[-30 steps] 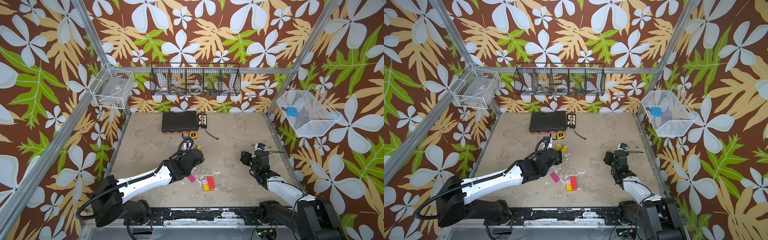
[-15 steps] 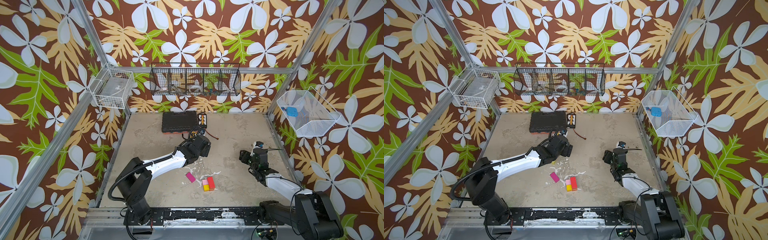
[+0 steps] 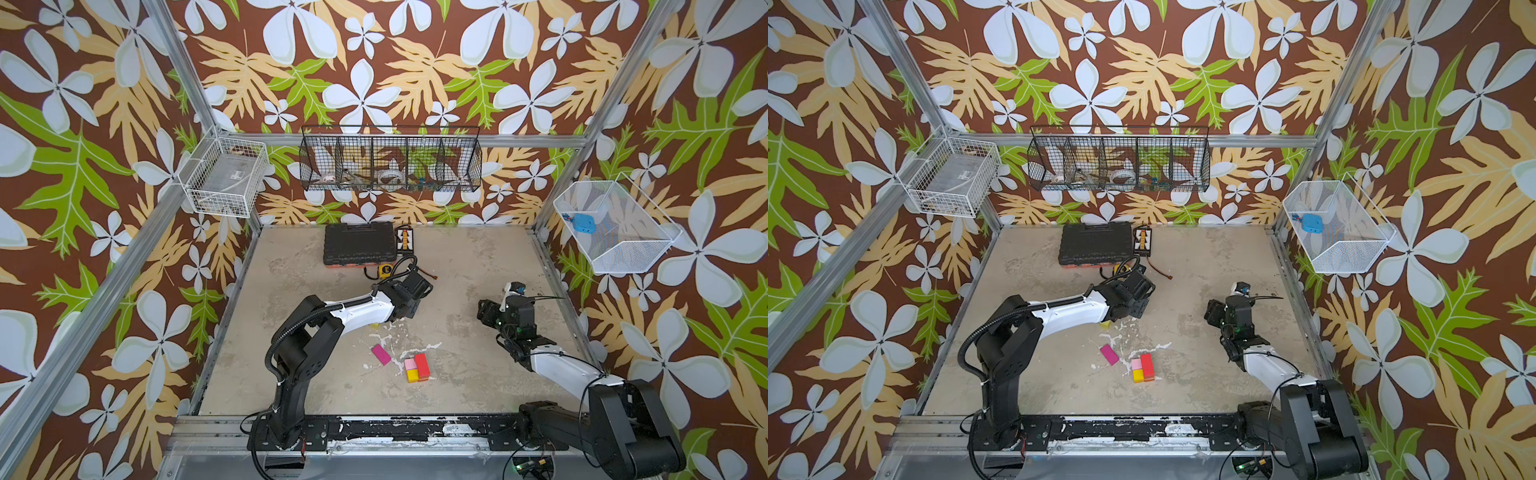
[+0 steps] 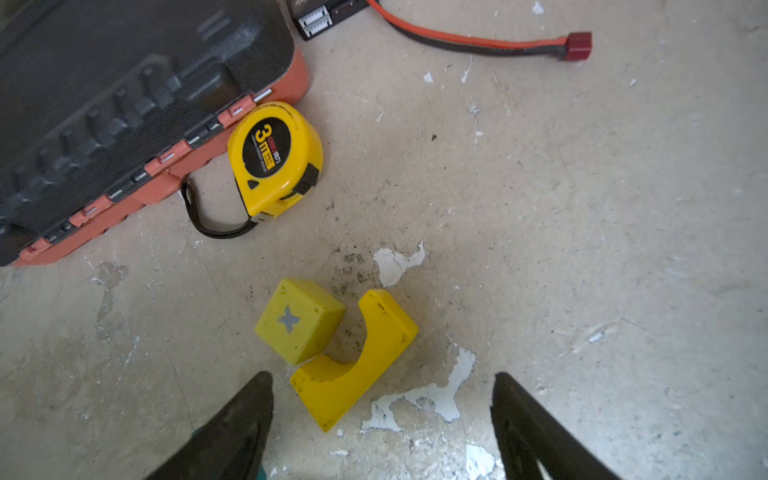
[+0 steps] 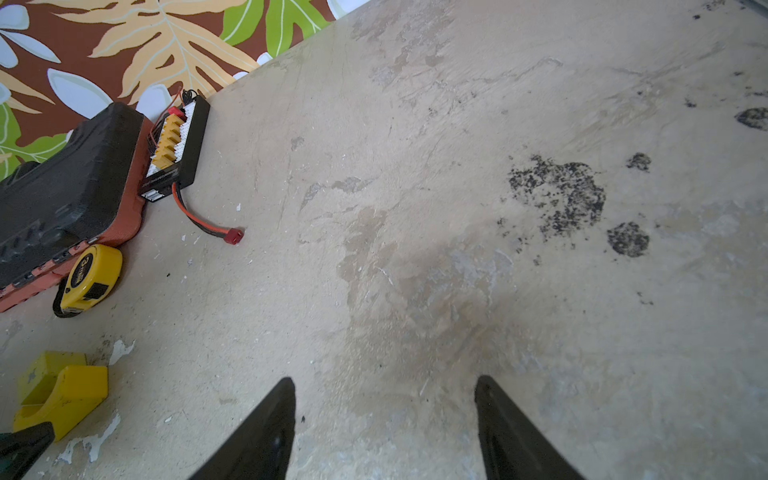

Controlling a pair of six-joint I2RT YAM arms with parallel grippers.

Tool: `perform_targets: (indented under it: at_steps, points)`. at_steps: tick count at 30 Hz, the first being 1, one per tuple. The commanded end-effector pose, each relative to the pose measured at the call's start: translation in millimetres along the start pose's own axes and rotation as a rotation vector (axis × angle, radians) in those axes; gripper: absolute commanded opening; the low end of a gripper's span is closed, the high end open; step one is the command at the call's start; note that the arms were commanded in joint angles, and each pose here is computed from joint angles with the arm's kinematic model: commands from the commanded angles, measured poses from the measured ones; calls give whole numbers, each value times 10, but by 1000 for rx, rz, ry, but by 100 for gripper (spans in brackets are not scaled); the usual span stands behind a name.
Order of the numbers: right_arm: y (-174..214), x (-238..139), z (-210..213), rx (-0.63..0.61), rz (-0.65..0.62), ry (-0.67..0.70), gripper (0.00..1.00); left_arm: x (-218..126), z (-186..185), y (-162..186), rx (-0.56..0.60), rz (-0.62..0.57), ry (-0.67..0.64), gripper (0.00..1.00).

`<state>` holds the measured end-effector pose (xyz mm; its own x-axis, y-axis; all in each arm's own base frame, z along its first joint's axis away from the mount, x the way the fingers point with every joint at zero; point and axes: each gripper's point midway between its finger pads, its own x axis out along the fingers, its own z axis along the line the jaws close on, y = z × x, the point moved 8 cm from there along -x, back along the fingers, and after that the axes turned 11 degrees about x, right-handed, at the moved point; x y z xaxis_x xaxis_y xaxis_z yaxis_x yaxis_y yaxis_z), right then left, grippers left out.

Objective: Build the wood block tower
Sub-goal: 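Move the left gripper over the yellow arch block near the tape measure, then lower the left gripper onto the yellow arch block and close it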

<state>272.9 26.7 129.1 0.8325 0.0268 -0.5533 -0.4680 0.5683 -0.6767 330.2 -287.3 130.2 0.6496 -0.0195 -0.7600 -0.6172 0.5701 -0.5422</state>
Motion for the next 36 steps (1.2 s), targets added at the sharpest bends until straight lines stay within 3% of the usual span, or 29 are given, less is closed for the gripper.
perform_targets:
  at_steps: [1, 8, 20, 25, 33, 36]
  points:
    - [-38, 3, 40, -4, -15, -17, 68, 62, 6, 42, 19, 27, -29, 84]
    - [-31, -1, 37, -4, -13, -18, 68, 202, -59, 113, 33, 69, -29, 76]
    - [-31, 2, 40, -4, -11, -22, 69, 254, -103, 54, 45, 65, -18, 76]
    - [-26, 3, 38, -5, -10, -22, 69, 300, -137, 80, 44, 79, -5, 67]
    - [-27, 5, 40, -5, -9, -23, 69, 245, -108, 113, 30, 83, -5, 40]
    - [-31, 5, 43, -5, -10, -23, 69, 249, -104, 125, 31, 89, -8, 36]
